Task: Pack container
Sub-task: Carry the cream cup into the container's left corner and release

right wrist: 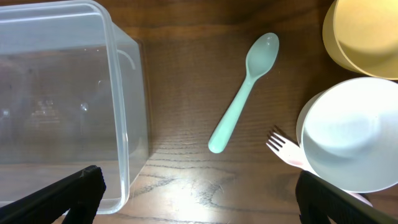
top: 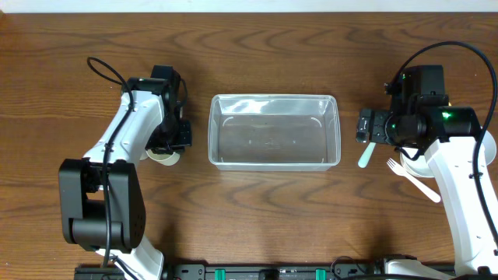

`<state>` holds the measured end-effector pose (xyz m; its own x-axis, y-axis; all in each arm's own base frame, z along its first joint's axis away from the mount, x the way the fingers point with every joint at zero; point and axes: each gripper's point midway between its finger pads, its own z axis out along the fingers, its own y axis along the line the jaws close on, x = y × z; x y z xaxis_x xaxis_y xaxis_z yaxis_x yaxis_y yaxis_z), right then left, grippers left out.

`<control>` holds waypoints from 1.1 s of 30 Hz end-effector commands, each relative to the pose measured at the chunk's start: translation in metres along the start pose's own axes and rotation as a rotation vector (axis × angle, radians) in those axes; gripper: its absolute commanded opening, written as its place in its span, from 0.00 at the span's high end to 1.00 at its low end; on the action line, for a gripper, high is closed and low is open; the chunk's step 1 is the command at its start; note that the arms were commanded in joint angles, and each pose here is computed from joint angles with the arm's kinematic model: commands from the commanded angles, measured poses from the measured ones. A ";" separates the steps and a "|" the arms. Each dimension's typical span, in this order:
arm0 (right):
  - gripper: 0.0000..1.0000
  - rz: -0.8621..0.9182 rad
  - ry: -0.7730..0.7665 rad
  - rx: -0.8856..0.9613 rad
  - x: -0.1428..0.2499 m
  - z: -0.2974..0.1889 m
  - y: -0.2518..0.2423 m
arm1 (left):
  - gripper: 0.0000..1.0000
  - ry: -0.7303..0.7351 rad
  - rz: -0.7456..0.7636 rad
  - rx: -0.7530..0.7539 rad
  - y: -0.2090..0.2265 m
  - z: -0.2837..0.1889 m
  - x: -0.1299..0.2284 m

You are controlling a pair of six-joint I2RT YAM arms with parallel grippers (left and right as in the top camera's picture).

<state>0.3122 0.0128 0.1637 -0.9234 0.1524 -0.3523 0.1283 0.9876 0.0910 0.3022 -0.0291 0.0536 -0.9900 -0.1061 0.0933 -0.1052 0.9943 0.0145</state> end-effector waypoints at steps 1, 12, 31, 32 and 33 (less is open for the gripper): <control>0.01 0.015 -0.013 -0.001 -0.005 -0.004 -0.001 | 0.89 -0.009 0.007 -0.017 0.003 -0.003 -0.003; 0.01 0.015 -0.014 0.003 -0.005 -0.004 -0.001 | 0.94 -0.097 0.104 -0.005 -0.026 -0.035 0.007; 0.01 0.015 -0.014 0.007 -0.005 -0.004 -0.002 | 0.94 -0.481 0.382 0.105 -0.142 -0.152 -0.009; 0.01 0.015 -0.013 0.007 -0.005 -0.004 -0.002 | 0.94 -0.452 0.396 0.094 -0.146 -0.140 -0.010; 0.01 0.015 -0.011 0.007 -0.004 -0.004 -0.002 | 0.94 -0.423 0.405 0.082 -0.150 -0.129 -0.013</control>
<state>0.3118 0.0124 0.1635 -0.9240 0.1520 -0.3509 0.1289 0.9877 0.0885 0.3389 -0.1686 0.2179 -0.8793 0.2142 -0.4253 0.2636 0.9627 -0.0603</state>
